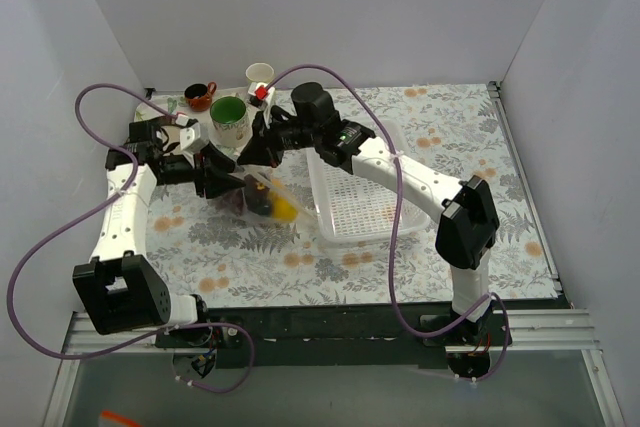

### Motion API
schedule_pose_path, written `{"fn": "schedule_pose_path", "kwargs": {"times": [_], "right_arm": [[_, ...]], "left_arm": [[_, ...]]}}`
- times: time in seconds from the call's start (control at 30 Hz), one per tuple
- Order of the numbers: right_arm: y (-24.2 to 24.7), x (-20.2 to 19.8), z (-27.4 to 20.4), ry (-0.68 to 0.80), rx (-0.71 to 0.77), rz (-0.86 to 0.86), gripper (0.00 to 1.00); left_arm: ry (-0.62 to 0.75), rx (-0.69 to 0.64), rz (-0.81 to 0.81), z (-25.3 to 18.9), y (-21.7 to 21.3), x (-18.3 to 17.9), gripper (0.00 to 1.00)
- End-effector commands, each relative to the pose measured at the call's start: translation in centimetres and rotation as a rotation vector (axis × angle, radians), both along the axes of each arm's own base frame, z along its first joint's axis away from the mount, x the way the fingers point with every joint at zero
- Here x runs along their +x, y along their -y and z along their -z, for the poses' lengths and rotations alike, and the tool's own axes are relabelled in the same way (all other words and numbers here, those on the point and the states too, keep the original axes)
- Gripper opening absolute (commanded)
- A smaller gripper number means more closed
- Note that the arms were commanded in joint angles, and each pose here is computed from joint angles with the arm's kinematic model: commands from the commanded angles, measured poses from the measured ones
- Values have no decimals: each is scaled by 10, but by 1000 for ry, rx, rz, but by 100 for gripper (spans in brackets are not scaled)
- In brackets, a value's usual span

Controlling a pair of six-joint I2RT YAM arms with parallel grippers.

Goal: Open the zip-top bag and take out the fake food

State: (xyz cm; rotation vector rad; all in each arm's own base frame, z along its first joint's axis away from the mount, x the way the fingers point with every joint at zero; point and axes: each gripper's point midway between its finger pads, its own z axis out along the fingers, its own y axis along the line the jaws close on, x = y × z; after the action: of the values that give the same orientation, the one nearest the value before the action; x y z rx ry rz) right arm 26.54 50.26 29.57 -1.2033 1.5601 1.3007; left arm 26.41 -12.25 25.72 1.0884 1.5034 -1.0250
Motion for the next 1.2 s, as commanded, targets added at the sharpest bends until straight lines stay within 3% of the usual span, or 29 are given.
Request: {"fn": "schedule_pose_path", "kwargs": {"times": [0.0,0.17,0.5,0.7,0.8,0.93,1.17], "right_arm": [[25,18,-62,171,90,157,1],[28,10,-89,203,145,130,1],[18,-14,-60,63,108,-20,1],[18,-18,-70,68,122,-38,1],[18,-17,-70,63,117,-41,1],[19,-18,-68,62,114,-40,1],[20,-18,-64,61,111,-35,1]], "left_arm": [[56,-85,48,-36,8,-7,41],[94,-68,43,-44,8,-8,42],[218,-88,41,-69,9,-4,47],[110,-110,37,-50,8,4,46],[120,-107,40,-44,8,6,35],[133,-81,24,-40,6,11,0],[166,-65,20,-45,5,11,0]]}}
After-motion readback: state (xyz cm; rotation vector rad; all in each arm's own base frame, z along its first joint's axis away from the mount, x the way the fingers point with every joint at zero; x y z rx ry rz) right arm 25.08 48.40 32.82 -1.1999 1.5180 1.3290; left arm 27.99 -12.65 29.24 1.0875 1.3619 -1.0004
